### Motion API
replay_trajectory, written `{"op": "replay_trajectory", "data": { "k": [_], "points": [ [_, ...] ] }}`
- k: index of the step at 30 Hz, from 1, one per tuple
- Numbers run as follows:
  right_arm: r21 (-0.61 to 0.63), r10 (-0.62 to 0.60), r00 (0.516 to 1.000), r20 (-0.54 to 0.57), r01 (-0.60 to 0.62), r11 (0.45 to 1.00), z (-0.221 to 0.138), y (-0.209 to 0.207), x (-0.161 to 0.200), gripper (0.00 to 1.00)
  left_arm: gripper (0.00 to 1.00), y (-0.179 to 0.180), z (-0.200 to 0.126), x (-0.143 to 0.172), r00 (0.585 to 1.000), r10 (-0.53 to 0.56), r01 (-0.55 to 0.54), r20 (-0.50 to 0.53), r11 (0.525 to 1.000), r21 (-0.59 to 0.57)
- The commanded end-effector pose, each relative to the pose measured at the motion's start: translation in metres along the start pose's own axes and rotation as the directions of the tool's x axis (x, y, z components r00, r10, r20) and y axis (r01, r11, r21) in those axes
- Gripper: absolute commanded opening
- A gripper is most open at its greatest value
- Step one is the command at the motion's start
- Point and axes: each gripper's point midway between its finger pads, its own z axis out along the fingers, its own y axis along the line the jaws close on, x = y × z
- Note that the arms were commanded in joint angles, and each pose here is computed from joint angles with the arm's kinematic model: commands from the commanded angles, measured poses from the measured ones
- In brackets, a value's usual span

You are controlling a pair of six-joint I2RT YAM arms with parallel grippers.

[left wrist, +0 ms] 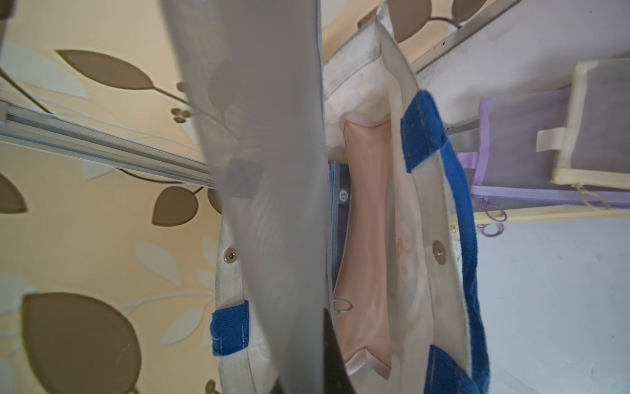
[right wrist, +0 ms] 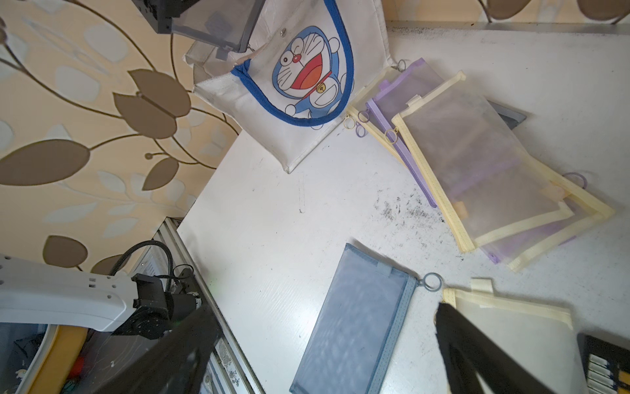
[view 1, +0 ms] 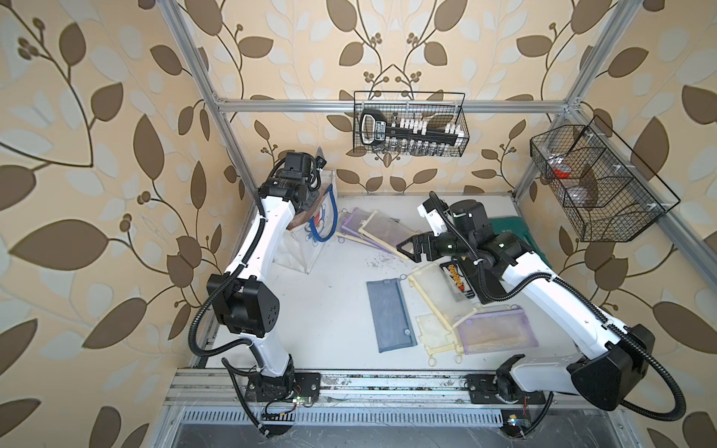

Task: Put the pencil pouch into the canvas bag
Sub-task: Place the pencil pouch in the canvas bag.

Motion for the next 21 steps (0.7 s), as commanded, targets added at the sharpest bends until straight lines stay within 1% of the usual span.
{"op": "replay_trajectory", "data": {
  "k": [1,6,11,21],
  "points": [
    [-0.021,-0.030,0.999,0.025,0.031,0.999,0.000,0.007,-0.014,0.99,0.00,0.003,0.008,0.006,1.000,0.021,-0.021,0.007,1.000,-0.002],
    [-0.027,-0.032,0.999,0.022,0.032,0.999,0.006,0.008,-0.017,1.00,0.00,-0.019,0.023,0.033,0.996,-0.064,0.069,-0.065,0.994,0.088],
    [-0.036,-0.028,0.999,0.018,0.029,0.999,0.009,0.008,-0.018,1.00,0.00,-0.026,0.043,0.058,0.983,-0.105,0.122,-0.150,0.987,0.109],
    [-0.018,-0.027,0.999,0.022,0.028,0.999,0.004,0.007,-0.018,1.00,0.00,-0.028,0.072,0.056,0.954,-0.184,0.221,-0.236,0.965,0.141]
  ]
}}
